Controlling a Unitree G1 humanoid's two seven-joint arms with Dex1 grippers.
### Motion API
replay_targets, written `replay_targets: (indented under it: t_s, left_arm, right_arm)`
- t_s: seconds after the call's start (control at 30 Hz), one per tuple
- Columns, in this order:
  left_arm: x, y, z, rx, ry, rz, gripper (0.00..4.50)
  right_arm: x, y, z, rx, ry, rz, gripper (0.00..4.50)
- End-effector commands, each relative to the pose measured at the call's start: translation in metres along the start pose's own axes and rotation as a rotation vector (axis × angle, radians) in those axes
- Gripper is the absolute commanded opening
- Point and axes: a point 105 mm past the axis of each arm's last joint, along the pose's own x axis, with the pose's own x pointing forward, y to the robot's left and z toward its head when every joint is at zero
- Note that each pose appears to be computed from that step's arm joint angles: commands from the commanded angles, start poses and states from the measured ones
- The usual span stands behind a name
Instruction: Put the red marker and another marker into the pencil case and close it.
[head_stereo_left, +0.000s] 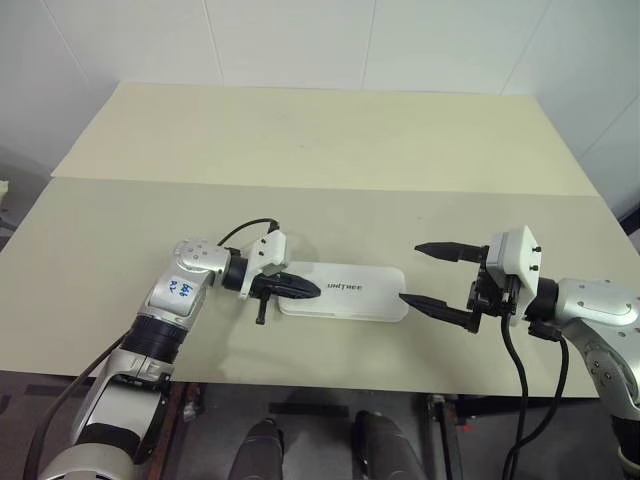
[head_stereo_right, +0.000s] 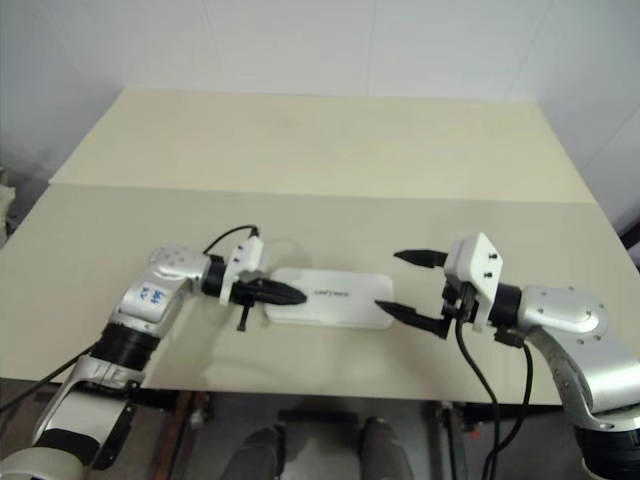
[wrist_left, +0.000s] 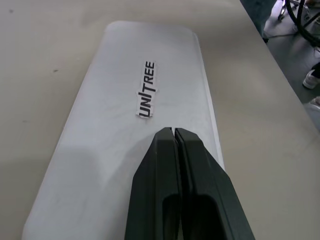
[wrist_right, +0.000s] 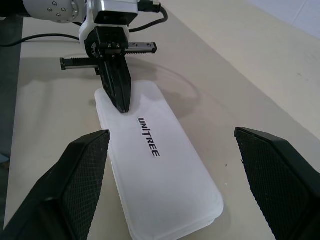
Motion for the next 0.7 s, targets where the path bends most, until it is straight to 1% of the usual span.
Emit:
replay_targets:
  t_s: [0.03,0.23,0.3,0.37,0.43,0.5,0.6,0.7]
  left_arm:
    - [0.006,-0.010,-0.024,-0.070,0.111,-0.045,0.01]
    - [0.009,-0.013,-0.024,-0.053,0.111,-0.051,0.01]
    - [0.009,-0.009,-0.011,-0.073,0.024,-0.021,0.01]
    - [0.007,-0.005,0.006,-0.050,-0.066,-0.001,0.01]
    - [-0.003,0.000,0.027,-0.033,-0.181,0.038,0.01]
    - [-0.014,0.003,0.043,-0.023,-0.265,0.078,0.01]
    - [-0.026,0.004,0.054,-0.013,-0.321,0.109,0.01]
    - [-0.050,0.002,0.064,-0.009,-0.394,0.145,0.01]
  right_arm:
    - [0.003,0.004,0.012,-0.036,-0.040,0.007,4.22]
    - [0.005,0.005,0.012,-0.034,-0.048,0.003,4.22]
    - [0.005,0.005,0.012,-0.034,-0.049,0.001,4.22]
    - [0.005,0.004,0.012,-0.031,-0.052,-0.002,4.22]
    - [0.005,0.003,0.011,-0.030,-0.052,-0.005,4.22]
    - [0.004,0.001,0.009,-0.029,-0.051,-0.009,4.22]
    - [0.003,-0.001,0.008,-0.027,-0.050,-0.012,4.22]
    - [0.003,-0.003,0.006,-0.024,-0.049,-0.016,4.22]
